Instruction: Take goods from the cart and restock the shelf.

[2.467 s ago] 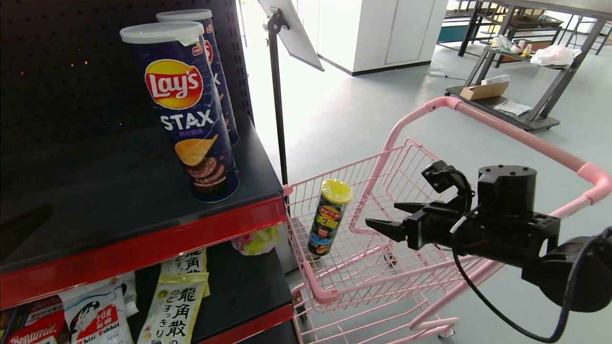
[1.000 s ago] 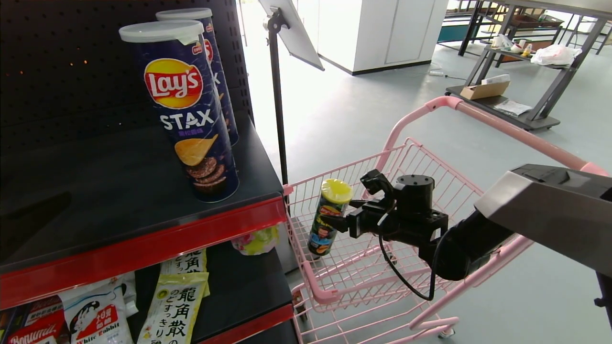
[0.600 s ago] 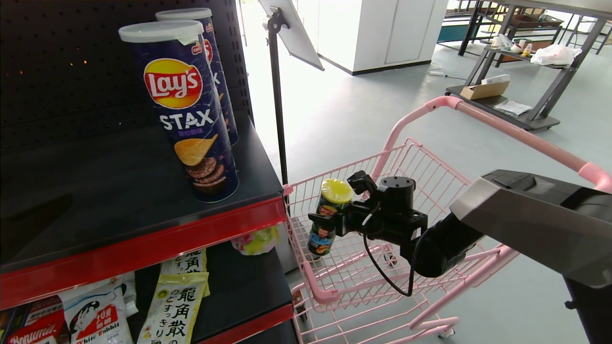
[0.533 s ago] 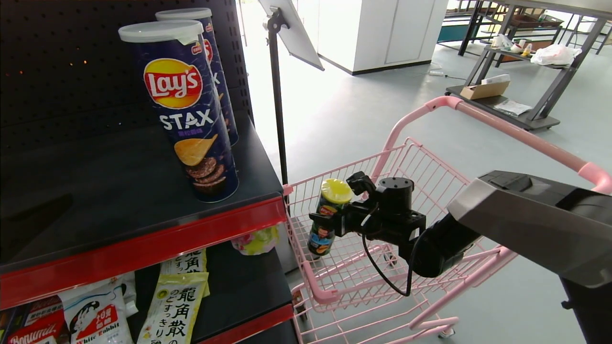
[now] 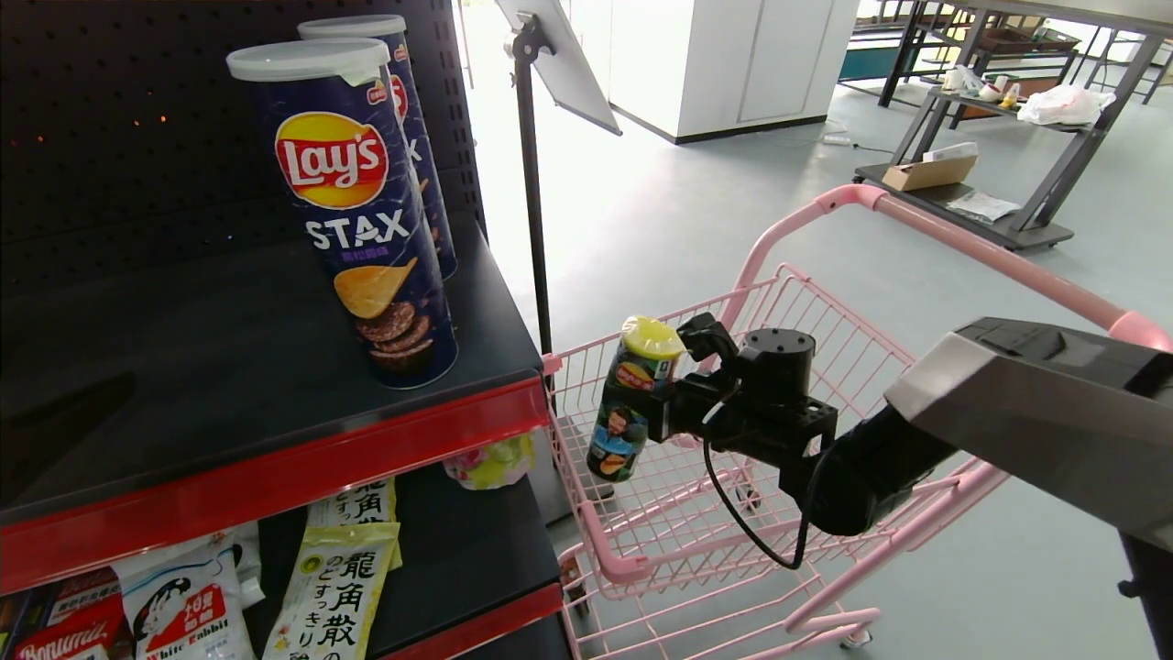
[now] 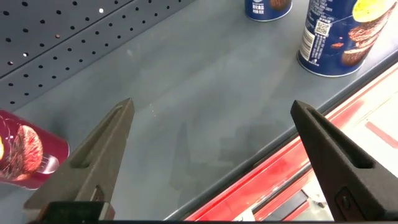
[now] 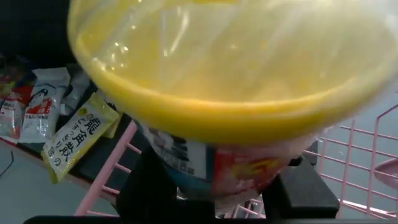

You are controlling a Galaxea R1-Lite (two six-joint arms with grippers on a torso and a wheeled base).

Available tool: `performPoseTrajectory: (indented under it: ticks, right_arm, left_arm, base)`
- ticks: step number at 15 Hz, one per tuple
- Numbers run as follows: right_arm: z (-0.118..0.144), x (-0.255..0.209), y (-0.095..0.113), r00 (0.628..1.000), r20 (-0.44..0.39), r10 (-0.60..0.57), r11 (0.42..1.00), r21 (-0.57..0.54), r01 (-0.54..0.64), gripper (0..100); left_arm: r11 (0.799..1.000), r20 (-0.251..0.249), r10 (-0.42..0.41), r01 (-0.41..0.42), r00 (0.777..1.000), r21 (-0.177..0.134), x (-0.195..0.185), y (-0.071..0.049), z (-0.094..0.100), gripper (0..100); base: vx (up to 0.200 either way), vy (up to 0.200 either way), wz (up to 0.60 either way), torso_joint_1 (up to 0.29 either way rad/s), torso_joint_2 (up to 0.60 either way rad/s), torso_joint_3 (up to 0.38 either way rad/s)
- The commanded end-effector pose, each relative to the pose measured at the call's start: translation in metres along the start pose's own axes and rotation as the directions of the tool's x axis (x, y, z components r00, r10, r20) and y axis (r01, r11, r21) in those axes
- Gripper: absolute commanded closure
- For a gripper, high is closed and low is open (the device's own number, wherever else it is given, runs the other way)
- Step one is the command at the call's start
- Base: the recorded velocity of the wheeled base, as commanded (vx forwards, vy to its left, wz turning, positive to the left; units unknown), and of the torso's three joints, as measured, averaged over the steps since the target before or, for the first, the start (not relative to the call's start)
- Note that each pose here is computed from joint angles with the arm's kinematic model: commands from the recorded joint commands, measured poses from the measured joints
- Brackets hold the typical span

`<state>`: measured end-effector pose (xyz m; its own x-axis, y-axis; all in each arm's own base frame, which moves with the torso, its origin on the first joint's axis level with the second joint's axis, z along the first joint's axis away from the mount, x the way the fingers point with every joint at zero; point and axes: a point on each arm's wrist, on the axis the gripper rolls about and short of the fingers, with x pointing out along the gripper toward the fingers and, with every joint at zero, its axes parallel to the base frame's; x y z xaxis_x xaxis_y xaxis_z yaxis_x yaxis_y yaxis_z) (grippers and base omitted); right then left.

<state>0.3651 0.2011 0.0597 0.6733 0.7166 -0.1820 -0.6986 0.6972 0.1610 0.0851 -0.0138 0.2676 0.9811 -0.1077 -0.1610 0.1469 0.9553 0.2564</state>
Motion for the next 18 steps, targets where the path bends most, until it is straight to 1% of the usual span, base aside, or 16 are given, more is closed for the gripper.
performPoseTrajectory:
  ticks: [1,3,5,7,8,9,10,11,12,13,14,15,17,18]
  right_arm:
    - [0.043,-0.045,0.015,0.997,0.073,-0.005,1.0,-0.024,0.007,100]
    - [0.08,-0.085,0.017,0.991,0.124,-0.041,0.998,-0.05,0.048,100]
    - [0.116,-0.13,0.026,0.988,0.135,-0.075,0.995,-0.054,0.083,100]
    - [0.14,-0.173,0.044,0.985,0.137,-0.106,0.992,-0.051,0.113,100]
    - [0.149,-0.196,0.054,0.979,0.132,-0.152,0.985,-0.066,0.162,100]
    - [0.155,-0.214,0.06,0.971,0.132,-0.201,0.971,-0.103,0.215,100]
    - [0.16,-0.235,0.065,0.955,0.143,-0.259,0.948,-0.15,0.28,100]
    - [0.163,-0.256,0.071,0.936,0.159,-0.313,0.929,-0.152,0.337,100]
    - [0.161,-0.275,0.076,0.927,0.13,-0.353,0.918,-0.145,0.37,100]
    - [0.157,-0.295,0.083,0.923,0.098,-0.372,0.913,-0.138,0.383,100]
    - [0.154,-0.305,0.087,0.92,0.083,-0.383,0.911,-0.133,0.392,100]
    - [0.146,-0.325,0.095,0.914,0.061,-0.401,0.905,-0.13,0.405,100]
    - [0.145,-0.336,0.097,0.899,0.062,-0.434,0.89,-0.128,0.438,100]
    - [0.144,-0.339,0.096,0.888,0.067,-0.455,0.876,-0.147,0.46,100]
  left_arm:
    - [1.0,0.019,0.005,-0.005,1.0,-0.002,-0.006,0.0,0.0,0]
    - [1.0,0.038,0.016,-0.016,0.999,-0.003,-0.016,0.001,-0.002,0]
    - [1.0,0.051,0.026,-0.025,0.998,-0.007,-0.02,0.001,-0.003,0]
    - [1.0,0.059,0.021,-0.021,0.998,-0.008,-0.022,0.001,-0.004,0]
    - [1.0,0.061,0.024,-0.023,0.998,-0.006,-0.024,0.001,-0.005,0]
    - [1.0,0.055,0.022,-0.022,0.998,-0.003,-0.024,0.0,-0.007,0]
    - [1.0,0.047,0.023,-0.024,0.999,0.011,-0.023,0.0,-0.009,0]
    - [0.999,0.045,0.024,-0.025,0.999,0.026,-0.023,-0.001,-0.01,0]
    - [0.999,0.045,0.024,-0.025,0.999,0.028,-0.023,-0.001,-0.01,0]
    - [0.999,0.047,0.023,-0.024,0.999,0.029,-0.023,-0.001,-0.009,0]
    - [0.999,0.049,0.023,-0.025,0.999,0.029,-0.023,0.0,-0.009,0]
    - [0.999,0.05,0.018,-0.019,0.999,0.031,-0.023,-0.001,-0.009,0]
    - [0.999,0.049,0.016,-0.017,0.999,0.033,-0.023,-0.001,-0.01,0]
    - [0.999,0.049,0.016,-0.018,0.999,0.04,-0.023,-0.001,-0.01,0]
  base:
    - [0.0,0.0,0.0,0.0,0.0,0.0]
    - [0.0,0.0,0.0,0.0,0.0,0.0]
    - [0.0,0.0,0.0,0.0,0.0,0.0]
    - [0.0,0.0,0.0,0.0,0.0,0.0]
    - [0.0,0.0,0.0,0.0,0.0,0.0]
    - [0.0,0.0,0.0,0.0,0.0,0.0]
    - [0.0,0.0,0.0,0.0,0.0,0.0]
    - [0.0,0.0,0.0,0.0,0.0,0.0]
    - [0.0,0.0,0.0,0.0,0.0,0.0]
    - [0.0,0.0,0.0,0.0,0.0,0.0]
    - [0.0,0.0,0.0,0.0,0.0,0.0]
    - [0.0,0.0,0.0,0.0,0.0,0.0]
    - [-0.2,0.0,0.0,0.005,0.0,0.007]
    - [-0.2,0.0,0.0,-0.002,0.01,0.002]
